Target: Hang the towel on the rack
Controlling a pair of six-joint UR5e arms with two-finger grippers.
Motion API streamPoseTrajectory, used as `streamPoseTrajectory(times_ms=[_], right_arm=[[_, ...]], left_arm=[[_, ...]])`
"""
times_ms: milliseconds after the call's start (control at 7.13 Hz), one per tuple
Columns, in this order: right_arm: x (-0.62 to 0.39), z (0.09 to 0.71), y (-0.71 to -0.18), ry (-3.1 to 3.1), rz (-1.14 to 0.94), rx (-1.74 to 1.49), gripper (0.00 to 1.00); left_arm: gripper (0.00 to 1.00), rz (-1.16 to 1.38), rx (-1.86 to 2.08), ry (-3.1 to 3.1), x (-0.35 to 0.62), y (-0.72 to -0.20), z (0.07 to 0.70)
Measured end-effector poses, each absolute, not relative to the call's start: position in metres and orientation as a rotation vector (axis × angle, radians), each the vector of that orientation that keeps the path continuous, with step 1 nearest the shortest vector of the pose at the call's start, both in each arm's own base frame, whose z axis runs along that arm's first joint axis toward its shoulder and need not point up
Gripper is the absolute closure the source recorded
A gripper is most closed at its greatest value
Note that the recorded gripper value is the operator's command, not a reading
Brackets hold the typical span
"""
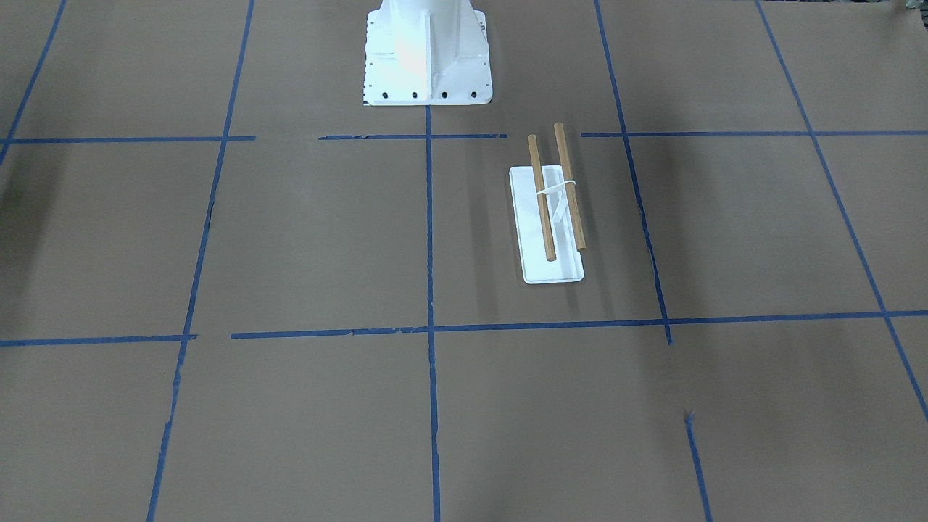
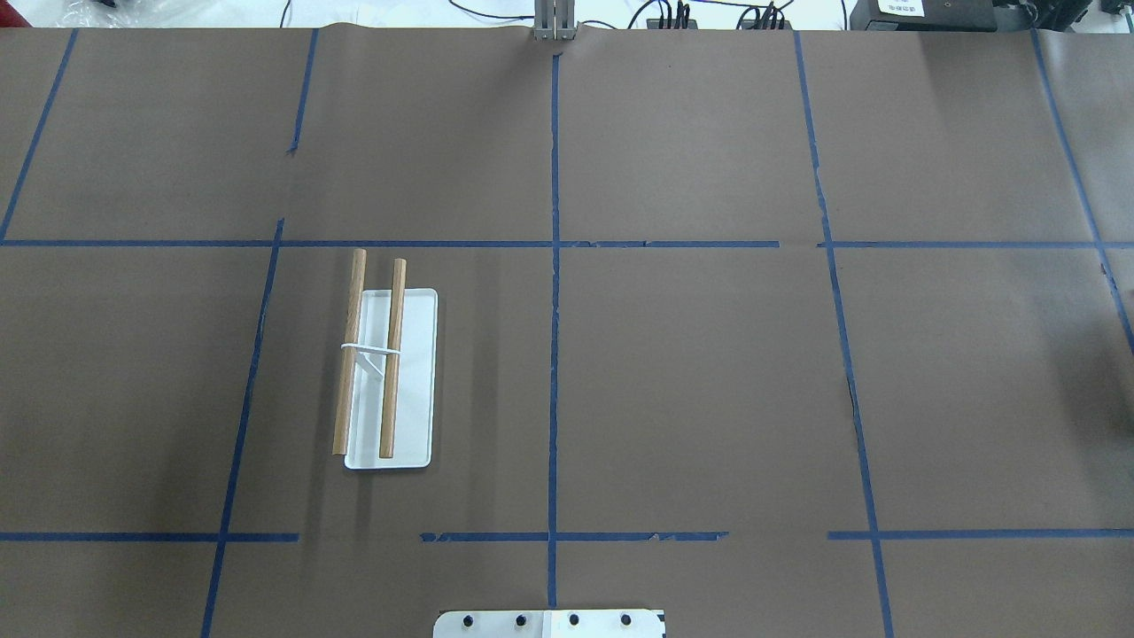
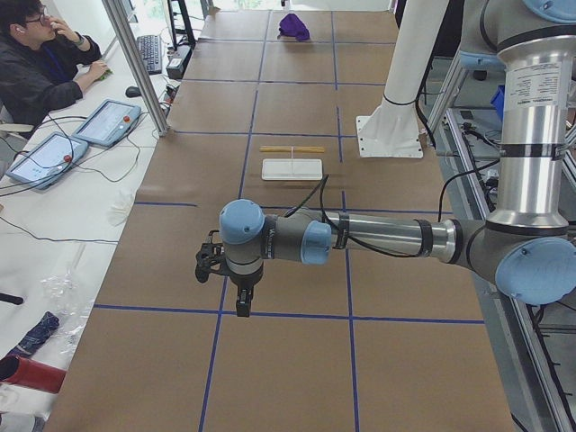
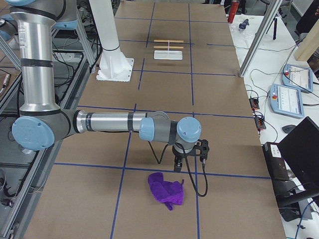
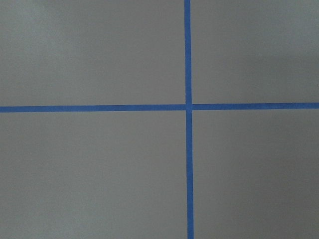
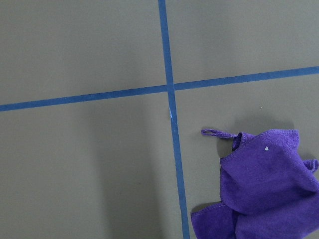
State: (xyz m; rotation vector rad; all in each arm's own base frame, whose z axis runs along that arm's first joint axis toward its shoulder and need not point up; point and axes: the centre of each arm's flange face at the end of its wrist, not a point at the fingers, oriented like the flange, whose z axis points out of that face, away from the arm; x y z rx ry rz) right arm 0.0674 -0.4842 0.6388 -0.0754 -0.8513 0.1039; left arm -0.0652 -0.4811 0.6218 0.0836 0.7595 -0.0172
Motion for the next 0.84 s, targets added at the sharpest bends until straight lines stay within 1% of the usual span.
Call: streamPoseTrajectory(times_ms=[280, 421, 561, 701, 841], right_arm=[[0.067, 0.637, -0.485, -0.852, 0.102, -0.072, 0.0], [0.066, 0.625, -0.491, -0.854, 0.095, -0.052, 0.0], [0.067, 0.6, -0.503, -0.854, 0.089, -0.013, 0.0], [0.067, 0.593, -0.508, -0.854, 0.103, -0.009, 0.0], [0.066, 0.606, -0.507, -0.854, 0.115, -0.028, 0.0]], left_arm=[[0.0, -0.015, 0.088, 0.76, -0.065, -0.481, 0.62], [0.0, -0.014, 0.092, 0.76, -0.065, -0.481, 0.619], [0.0, -0.012, 0.097, 0.76, -0.065, -0.482, 0.617], [0.0, -0.01, 0.1, 0.761, -0.065, -0.482, 0.615], [0.0, -0.009, 0.103, 0.761, -0.065, -0.482, 0.613]])
